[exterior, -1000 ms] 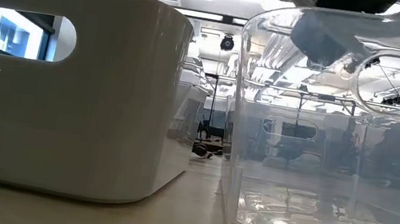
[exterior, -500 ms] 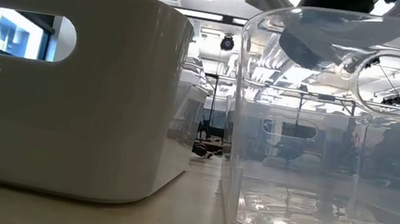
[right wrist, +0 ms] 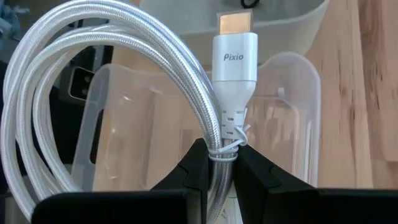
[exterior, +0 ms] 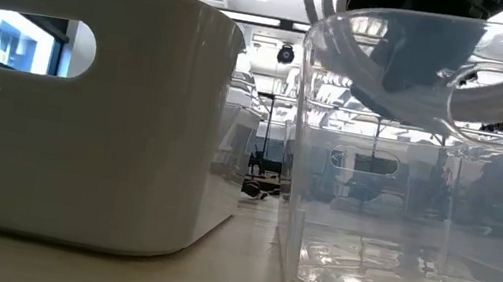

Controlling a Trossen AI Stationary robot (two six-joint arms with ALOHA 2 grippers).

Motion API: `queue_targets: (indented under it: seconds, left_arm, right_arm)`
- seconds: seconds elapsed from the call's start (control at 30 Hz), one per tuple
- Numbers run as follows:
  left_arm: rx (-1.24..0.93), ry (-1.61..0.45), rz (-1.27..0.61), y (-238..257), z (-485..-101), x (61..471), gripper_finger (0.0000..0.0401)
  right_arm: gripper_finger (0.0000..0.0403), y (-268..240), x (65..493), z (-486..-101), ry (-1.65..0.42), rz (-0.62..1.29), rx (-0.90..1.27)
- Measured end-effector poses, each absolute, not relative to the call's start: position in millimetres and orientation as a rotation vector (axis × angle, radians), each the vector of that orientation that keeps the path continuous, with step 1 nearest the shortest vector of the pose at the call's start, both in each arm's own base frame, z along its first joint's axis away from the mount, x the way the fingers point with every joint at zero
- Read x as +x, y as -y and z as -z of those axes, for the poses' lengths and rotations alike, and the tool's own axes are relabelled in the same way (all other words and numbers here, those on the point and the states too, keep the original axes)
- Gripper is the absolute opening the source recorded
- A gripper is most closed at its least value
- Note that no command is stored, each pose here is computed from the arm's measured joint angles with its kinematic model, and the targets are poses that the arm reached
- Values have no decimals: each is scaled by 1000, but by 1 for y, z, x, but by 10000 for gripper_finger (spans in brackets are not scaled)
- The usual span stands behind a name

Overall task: Pick & Place USB Port
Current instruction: Put the white HDMI cable into the transparent bin, then put the black USB cable into the gray bin

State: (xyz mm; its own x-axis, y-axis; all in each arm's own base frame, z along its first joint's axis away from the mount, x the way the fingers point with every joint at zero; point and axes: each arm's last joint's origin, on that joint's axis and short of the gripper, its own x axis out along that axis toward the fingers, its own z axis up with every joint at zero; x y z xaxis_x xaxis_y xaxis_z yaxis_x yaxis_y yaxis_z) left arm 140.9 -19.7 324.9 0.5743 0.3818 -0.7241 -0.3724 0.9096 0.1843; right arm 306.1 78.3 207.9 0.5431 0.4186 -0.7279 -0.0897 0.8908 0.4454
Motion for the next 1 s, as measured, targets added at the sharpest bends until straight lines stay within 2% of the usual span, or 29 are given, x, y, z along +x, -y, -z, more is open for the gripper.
queue_targets:
  seconds: [0.23, 0.63, 1.0]
  left_arm:
    - [11, -851, -441, 20, -325, 141, 154]
    - [3, -855, -432, 20, -325, 141, 154]
    - [-7, -861, -417, 21, -325, 141, 154]
  right_arm:
    - [45, -78, 307, -206, -951, -288, 366]
    - [104, -78, 307, -206, -954, -279, 367]
    - [110, -80, 307, -207, -931, -219, 333]
